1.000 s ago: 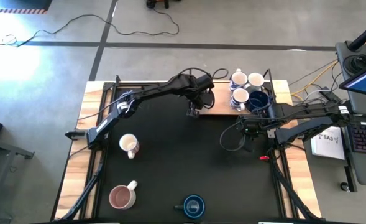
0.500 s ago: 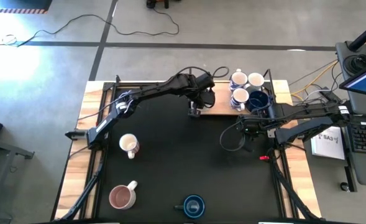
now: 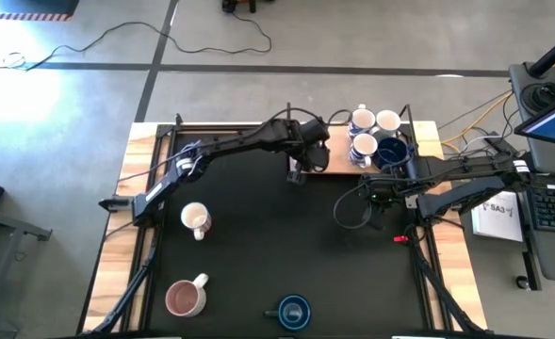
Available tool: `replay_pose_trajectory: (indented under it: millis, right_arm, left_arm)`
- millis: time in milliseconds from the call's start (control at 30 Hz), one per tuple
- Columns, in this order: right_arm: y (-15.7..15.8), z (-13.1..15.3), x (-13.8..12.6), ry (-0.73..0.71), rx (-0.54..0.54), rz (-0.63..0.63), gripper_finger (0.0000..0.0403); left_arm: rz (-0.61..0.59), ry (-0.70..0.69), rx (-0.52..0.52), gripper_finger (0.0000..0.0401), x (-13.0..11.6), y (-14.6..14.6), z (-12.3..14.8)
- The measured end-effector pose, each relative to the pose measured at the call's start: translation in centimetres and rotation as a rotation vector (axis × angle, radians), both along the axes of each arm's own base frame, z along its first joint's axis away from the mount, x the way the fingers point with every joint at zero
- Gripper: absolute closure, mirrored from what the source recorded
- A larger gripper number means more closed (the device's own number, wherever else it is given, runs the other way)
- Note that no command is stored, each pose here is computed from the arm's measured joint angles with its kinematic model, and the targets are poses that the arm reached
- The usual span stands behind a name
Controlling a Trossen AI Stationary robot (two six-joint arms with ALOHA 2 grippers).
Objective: Place coffee mugs
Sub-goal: Put the green mug on the shelf
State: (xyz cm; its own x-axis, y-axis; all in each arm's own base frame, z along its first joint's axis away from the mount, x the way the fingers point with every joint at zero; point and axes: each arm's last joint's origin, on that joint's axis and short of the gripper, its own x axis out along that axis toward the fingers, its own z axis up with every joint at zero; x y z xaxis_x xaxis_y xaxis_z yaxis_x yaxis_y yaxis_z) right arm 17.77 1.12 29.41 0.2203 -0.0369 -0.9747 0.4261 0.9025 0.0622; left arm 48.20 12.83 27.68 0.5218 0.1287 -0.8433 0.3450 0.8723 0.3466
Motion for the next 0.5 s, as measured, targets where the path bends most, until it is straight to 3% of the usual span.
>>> replay_pose_trajectory:
  millis: [233,500]
  right_arm:
    - [0.0,0.0,0.0,0.0,0.0,-0.001,0.0365]
    - [0.0,0.0,0.0,-0.001,0.002,-0.007,0.0365]
  left_arm:
    - [-0.027,0.057,-0.024,0.0323,-0.1,-1.9,-0.3]
    - [0.103,0.082,-0.051,0.0323,-0.3,0.1,-1.4]
